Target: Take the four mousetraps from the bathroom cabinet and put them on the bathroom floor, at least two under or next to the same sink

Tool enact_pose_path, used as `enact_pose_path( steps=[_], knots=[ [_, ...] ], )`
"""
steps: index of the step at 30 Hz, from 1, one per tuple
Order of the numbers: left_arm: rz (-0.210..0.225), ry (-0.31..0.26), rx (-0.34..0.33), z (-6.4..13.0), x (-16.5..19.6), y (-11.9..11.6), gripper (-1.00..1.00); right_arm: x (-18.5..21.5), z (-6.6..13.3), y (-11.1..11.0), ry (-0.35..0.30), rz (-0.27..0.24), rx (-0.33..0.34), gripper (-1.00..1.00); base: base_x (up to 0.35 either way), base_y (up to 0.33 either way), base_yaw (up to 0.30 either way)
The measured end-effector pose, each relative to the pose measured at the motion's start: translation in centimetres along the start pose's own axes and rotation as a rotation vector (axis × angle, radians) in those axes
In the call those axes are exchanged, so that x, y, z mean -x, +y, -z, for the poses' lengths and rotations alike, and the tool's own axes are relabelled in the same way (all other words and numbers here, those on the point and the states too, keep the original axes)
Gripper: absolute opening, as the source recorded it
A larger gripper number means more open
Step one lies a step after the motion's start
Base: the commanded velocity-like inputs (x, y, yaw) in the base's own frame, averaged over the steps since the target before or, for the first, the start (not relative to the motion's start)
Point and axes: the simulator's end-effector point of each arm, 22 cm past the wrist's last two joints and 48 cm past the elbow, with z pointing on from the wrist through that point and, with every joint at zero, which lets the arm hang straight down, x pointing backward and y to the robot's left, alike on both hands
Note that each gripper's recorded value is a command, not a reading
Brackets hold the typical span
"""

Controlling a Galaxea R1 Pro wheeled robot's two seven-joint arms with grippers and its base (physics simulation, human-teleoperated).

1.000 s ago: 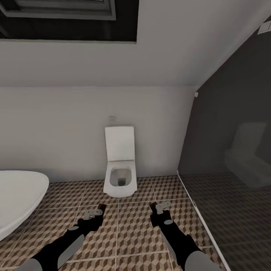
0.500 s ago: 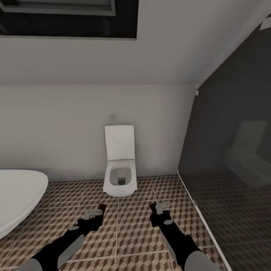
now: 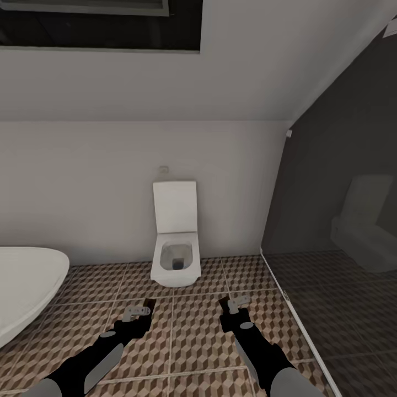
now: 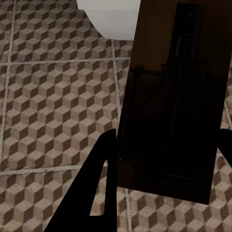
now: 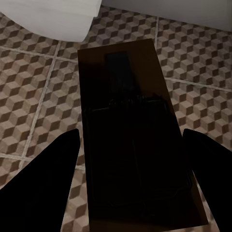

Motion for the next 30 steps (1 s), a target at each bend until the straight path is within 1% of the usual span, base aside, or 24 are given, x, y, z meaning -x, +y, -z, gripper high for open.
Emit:
enact_pose_path(
  steps=[21,28,30],
  knots=[
    [0.0,0.0,0.001,-2.3,-2.0,0.2,-1.0,-1.9,-2.2,0.3,-0.002,0.0,0.0,-1.0,0.0,0.0,0.0],
    [0.0,0.001,0.002,-3.1,-2.7,0.3,-1.0,-2.2,-3.0,0.6,-0.016,0.003,0.003,-1.0,0.0,0.0,0.0],
    [0.0,0.001,0.002,-3.4,-2.9,0.3,-1.0,-2.1,-3.1,0.8,-0.023,0.013,0.005,-1.0,0.0,0.0,0.0]
  ],
)
